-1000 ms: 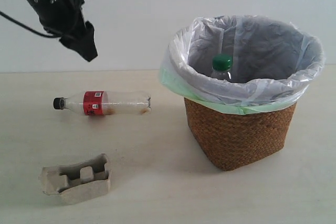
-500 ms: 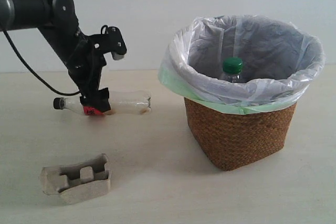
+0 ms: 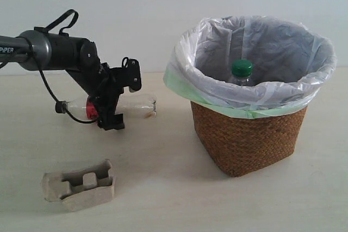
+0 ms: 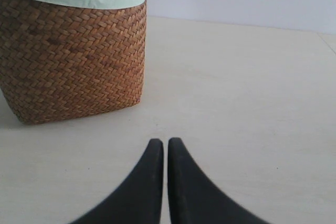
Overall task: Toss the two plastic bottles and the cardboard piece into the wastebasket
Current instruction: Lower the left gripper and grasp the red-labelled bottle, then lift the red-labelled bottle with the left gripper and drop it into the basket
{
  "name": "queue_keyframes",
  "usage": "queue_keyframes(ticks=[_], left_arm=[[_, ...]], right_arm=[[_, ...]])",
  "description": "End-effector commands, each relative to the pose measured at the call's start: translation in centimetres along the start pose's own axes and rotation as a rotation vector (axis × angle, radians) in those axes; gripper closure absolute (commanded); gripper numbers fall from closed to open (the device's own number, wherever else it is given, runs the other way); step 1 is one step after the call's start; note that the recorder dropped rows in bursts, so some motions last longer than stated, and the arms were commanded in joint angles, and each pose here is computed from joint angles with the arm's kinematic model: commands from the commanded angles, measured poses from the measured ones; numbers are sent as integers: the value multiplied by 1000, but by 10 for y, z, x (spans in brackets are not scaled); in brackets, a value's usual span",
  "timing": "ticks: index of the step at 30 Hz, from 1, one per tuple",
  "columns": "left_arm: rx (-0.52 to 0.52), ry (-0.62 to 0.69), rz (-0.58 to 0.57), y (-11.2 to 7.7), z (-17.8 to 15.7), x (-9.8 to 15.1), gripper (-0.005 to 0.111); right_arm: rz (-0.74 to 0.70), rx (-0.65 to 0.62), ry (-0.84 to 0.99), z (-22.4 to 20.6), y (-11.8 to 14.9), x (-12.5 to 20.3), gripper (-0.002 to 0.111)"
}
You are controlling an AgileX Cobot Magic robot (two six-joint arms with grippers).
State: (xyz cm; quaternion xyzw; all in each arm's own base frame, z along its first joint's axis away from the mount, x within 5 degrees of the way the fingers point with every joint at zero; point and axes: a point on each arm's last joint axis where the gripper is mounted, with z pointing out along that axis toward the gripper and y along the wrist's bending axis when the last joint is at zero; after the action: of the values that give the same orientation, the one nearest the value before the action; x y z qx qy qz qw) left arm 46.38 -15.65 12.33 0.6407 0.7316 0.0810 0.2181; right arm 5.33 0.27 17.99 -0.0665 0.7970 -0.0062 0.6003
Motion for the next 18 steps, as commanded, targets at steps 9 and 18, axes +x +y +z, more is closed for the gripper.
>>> queue_keyframes(ticks=[9,18], left_arm=[[-69,2,-234,8,-8,-1,102],[-489,177,-858,56,-169,43,103]], right_arm=[[-1,7,-11,0,0,-1,108],[-1,7,-11,0,0,-1,108]])
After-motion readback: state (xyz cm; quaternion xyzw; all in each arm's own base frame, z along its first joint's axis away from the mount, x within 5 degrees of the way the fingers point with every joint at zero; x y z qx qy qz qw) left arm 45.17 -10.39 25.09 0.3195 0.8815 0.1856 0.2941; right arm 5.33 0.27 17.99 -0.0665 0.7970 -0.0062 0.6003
